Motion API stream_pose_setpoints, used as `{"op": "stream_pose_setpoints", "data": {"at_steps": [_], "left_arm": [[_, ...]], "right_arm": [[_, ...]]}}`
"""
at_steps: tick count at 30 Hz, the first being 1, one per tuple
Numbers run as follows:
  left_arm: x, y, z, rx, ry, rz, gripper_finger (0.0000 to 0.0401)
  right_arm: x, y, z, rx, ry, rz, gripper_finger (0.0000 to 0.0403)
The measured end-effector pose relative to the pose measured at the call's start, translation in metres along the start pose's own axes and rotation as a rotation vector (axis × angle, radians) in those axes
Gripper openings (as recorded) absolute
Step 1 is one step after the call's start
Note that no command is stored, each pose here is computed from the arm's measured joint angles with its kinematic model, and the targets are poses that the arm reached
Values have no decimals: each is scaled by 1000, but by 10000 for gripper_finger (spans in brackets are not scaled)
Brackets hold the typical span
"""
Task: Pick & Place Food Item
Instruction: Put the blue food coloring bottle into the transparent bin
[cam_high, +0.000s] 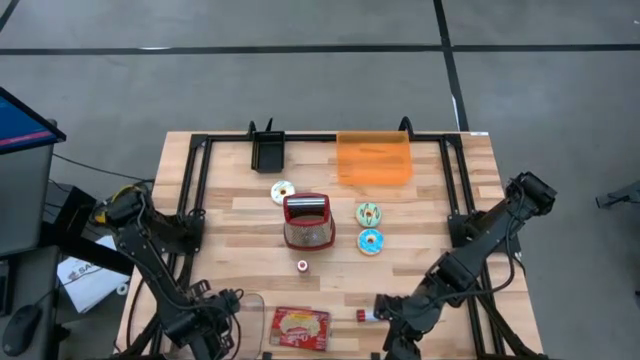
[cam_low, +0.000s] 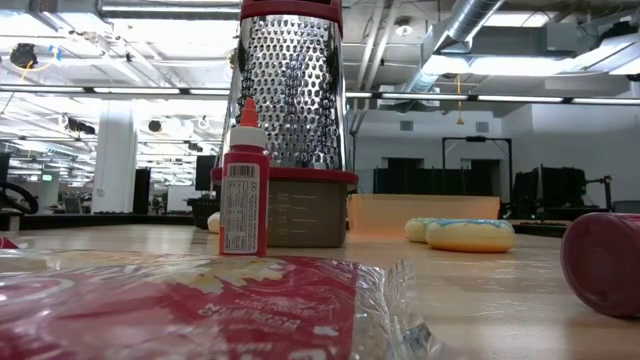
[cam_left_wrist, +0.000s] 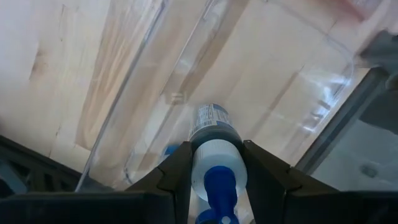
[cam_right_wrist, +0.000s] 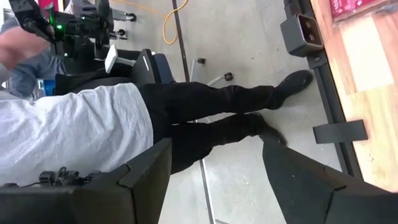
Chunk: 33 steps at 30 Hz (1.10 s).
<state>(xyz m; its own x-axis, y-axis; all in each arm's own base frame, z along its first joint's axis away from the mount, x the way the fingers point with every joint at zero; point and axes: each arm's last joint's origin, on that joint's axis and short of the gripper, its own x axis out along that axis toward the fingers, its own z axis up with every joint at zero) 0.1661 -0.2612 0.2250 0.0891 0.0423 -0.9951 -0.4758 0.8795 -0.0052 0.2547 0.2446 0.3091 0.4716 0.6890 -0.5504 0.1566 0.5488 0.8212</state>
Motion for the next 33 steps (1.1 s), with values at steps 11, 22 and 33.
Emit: {"op": "stream_pose_setpoints", "data": {"at_steps": [11,22,33], "left_arm": [[4,2,-1,-13,-17,11,110],[4,4,-1,-11,-16,29,110],[4,5,-1,-16,-15,39,142]], "right_arm": [[1,1,-3,30,7,6,244],[1,2,-3,29,3,9,244],[1,2,-3,28,3,9,244]]}}
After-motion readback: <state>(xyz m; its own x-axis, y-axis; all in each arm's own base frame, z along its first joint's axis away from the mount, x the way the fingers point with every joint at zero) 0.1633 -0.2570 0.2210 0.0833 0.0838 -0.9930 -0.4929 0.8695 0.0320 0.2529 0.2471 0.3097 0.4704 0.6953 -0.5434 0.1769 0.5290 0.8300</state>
